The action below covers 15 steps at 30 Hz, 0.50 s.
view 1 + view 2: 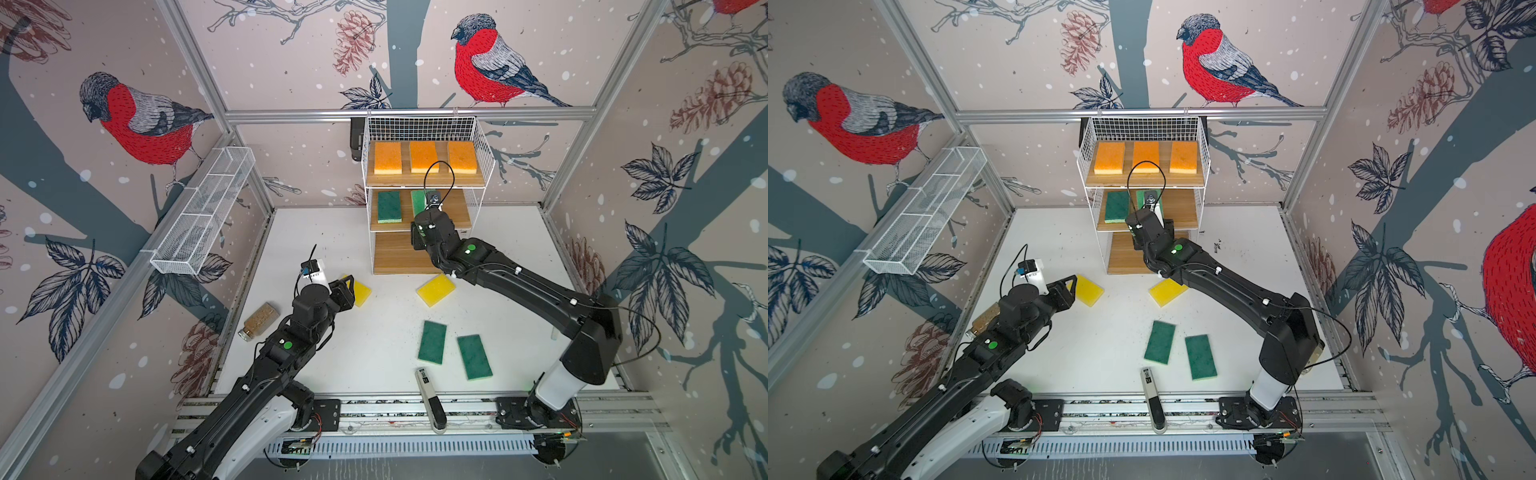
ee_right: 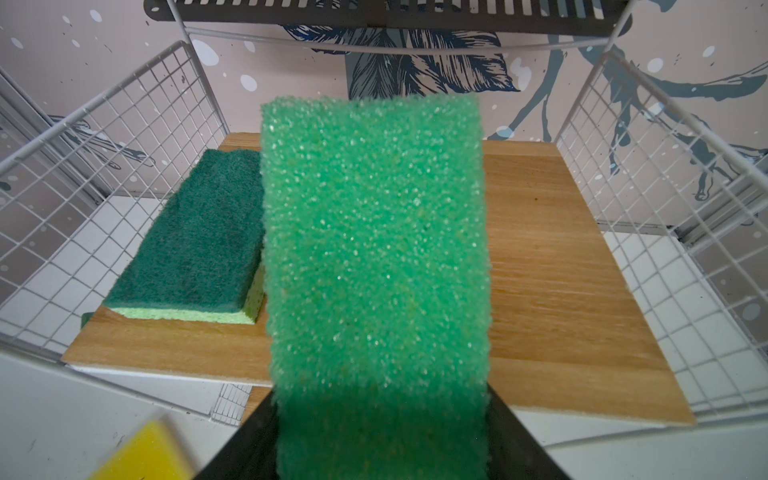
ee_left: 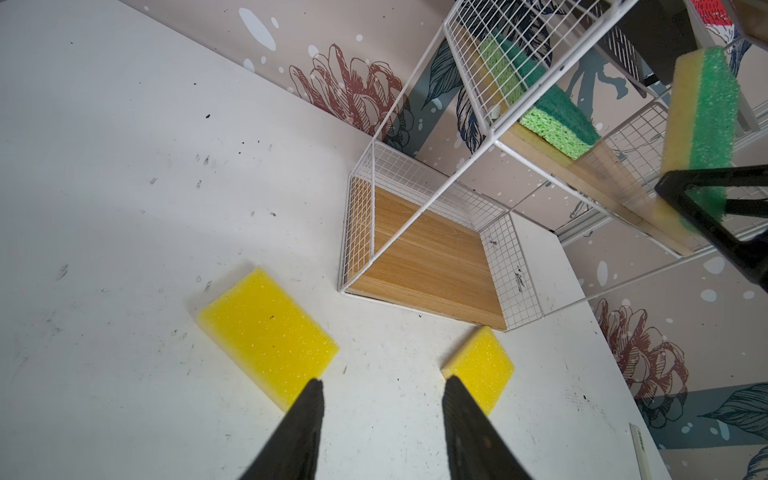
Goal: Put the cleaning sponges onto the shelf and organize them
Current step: 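Lower the bright green sponge onto the middle shelf beside the dark green sponge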
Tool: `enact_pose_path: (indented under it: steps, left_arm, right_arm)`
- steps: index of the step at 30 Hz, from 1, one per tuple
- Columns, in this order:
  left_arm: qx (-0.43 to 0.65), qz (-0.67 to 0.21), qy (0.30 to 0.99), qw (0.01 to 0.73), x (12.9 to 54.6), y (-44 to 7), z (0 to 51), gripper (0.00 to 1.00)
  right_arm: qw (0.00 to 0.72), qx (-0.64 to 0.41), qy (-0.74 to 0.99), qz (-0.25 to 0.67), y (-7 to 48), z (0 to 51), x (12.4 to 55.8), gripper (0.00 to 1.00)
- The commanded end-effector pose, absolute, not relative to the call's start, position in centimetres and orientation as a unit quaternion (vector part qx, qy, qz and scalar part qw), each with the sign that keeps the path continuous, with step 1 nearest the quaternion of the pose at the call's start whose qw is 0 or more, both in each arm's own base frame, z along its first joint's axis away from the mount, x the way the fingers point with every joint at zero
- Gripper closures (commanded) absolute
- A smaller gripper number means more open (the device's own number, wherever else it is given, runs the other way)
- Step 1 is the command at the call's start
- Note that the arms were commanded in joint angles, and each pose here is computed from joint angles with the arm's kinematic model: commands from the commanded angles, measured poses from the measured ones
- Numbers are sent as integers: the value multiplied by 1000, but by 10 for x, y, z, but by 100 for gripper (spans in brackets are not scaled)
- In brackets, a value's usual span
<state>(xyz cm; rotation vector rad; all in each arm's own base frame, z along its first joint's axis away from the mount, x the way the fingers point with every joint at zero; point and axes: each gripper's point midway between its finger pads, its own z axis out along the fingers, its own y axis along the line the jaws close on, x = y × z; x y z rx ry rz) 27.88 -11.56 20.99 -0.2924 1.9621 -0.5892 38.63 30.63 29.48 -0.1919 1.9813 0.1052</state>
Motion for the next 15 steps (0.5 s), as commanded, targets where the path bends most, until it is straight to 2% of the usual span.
enact_pose_path:
  steps: [1, 15]
  left_arm:
    - [-117, -246, 804, 529, 283, -116, 218, 52]
    - [-125, -254, 807, 519, 284, -118, 207, 53]
  right_arm:
    - [561, -68, 823, 46, 305, 303, 394, 35]
    - [565, -60, 820, 67, 309, 298, 408, 35]
